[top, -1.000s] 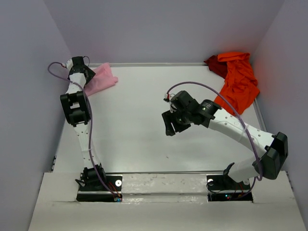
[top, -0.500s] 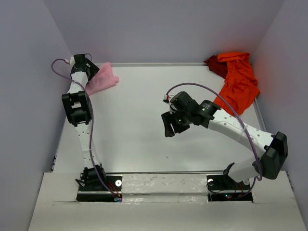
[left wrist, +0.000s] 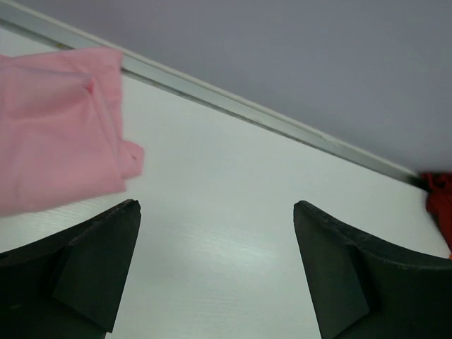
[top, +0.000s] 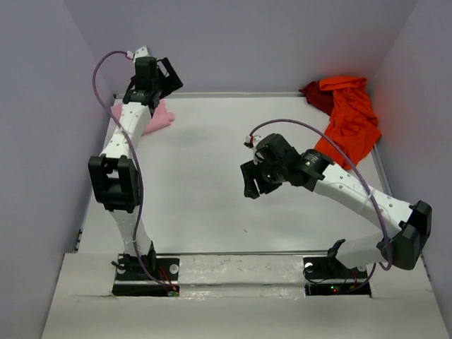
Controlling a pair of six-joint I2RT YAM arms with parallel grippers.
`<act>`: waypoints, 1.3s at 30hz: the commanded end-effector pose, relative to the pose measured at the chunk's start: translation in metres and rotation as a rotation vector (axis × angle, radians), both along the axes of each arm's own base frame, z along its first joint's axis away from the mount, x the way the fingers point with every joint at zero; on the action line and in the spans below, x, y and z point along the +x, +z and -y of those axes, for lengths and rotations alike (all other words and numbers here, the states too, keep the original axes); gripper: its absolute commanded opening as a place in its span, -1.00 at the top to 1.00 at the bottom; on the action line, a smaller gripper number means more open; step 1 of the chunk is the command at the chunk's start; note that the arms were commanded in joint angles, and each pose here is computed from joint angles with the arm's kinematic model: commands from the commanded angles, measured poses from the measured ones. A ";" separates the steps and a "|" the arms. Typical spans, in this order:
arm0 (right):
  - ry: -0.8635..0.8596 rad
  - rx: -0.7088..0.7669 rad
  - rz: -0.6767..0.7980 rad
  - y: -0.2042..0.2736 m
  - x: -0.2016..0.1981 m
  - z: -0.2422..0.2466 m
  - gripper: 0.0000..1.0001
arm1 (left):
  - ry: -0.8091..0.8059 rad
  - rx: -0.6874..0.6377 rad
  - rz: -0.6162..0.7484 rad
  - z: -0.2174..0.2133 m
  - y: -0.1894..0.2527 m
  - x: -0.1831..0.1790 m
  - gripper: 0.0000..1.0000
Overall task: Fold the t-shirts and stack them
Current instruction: Reset both arms
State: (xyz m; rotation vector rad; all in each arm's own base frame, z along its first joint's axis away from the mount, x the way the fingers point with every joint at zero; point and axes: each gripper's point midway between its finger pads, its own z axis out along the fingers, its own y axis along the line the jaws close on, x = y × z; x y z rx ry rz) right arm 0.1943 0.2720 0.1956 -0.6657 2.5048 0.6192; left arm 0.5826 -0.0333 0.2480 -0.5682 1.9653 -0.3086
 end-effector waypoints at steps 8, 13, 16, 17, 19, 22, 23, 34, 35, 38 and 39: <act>-0.174 0.061 0.180 0.050 0.051 -0.005 -0.27 | -0.302 0.290 -0.063 0.103 -0.032 -0.140 -0.98; -0.272 0.078 0.154 0.052 0.075 -0.018 -0.27 | -0.388 0.295 -0.071 0.124 -0.048 -0.212 -0.98; -0.271 0.093 0.123 0.050 0.086 -0.037 -0.26 | -0.398 0.282 -0.073 0.121 -0.049 -0.244 -0.98; -0.277 0.092 0.122 0.049 0.089 -0.040 -0.26 | -0.409 0.295 -0.078 0.122 -0.051 -0.251 -0.98; -0.301 0.100 0.125 0.050 0.098 -0.042 -0.26 | -0.404 0.314 -0.064 0.122 -0.042 -0.260 -0.98; -0.394 0.099 0.155 0.052 0.119 -0.032 -0.29 | -0.418 0.280 -0.049 0.129 -0.033 -0.268 -0.98; -0.454 0.105 0.149 0.049 0.127 -0.022 -0.30 | -0.416 0.275 -0.051 0.129 -0.030 -0.270 -0.98; -0.634 0.058 0.202 0.026 0.127 0.048 -0.38 | -0.422 0.187 -0.086 0.130 -0.047 -0.289 -0.98; -0.635 0.058 0.206 0.028 0.125 0.050 -0.38 | -0.423 0.175 -0.094 0.132 -0.050 -0.290 -0.98; -0.640 0.049 0.236 0.032 0.120 0.060 -0.37 | -0.442 0.120 -0.133 0.140 -0.064 -0.298 -0.98; -0.638 0.049 0.238 0.033 0.120 0.061 -0.37 | -0.444 0.117 -0.134 0.141 -0.064 -0.298 -0.98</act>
